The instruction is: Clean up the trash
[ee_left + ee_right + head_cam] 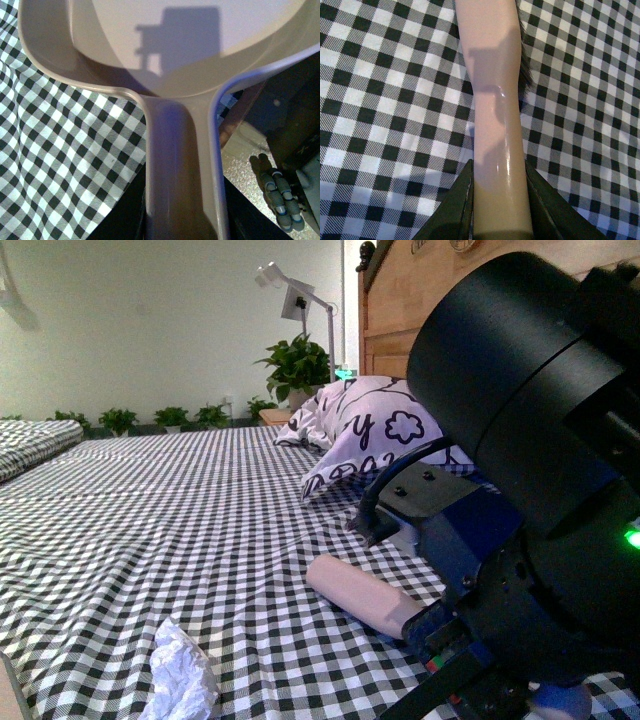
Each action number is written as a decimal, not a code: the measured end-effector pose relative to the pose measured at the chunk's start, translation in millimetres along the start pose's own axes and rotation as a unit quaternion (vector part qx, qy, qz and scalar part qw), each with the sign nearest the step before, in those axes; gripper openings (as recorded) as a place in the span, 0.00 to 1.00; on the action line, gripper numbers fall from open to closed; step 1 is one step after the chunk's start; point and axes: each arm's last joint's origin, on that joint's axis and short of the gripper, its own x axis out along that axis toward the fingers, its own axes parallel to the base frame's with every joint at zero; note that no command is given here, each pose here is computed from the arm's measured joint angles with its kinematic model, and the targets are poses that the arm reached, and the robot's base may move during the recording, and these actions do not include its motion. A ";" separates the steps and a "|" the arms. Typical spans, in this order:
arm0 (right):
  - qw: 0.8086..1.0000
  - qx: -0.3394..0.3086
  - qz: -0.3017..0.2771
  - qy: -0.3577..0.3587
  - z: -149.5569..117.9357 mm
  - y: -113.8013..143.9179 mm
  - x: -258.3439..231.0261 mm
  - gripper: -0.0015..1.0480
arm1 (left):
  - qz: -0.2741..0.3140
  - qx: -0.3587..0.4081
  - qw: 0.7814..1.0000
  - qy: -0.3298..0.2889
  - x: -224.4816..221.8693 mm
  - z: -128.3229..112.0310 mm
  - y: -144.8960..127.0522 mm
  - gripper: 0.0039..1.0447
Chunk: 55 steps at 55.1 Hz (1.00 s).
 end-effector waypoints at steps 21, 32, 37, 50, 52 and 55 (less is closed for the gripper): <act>0.969 -0.011 0.245 0.034 -0.6 53.8 -35.1 0.22 | 0.000 0.000 1.000 0.001 0.0 -0.1 0.0 0.24; 0.937 0.010 0.350 0.001 17.1 56.8 -69.5 0.22 | 0.000 0.000 1.000 0.001 0.0 -0.1 0.0 0.24; 0.939 0.022 0.343 0.000 19.3 55.3 -70.3 0.22 | 0.000 0.000 1.000 0.001 0.0 -0.1 0.0 0.24; 0.948 0.056 0.313 -0.001 21.4 41.1 -63.7 0.22 | 0.000 0.000 1.000 0.001 0.0 -0.1 0.0 0.24; 0.949 0.060 0.308 -0.005 22.2 38.3 -62.4 0.22 | 0.000 0.000 1.000 0.001 0.0 -0.1 0.0 0.24; 0.952 0.067 0.300 -0.013 23.3 34.1 -61.1 0.22 | 0.000 0.000 1.000 0.001 0.0 -0.1 0.0 0.24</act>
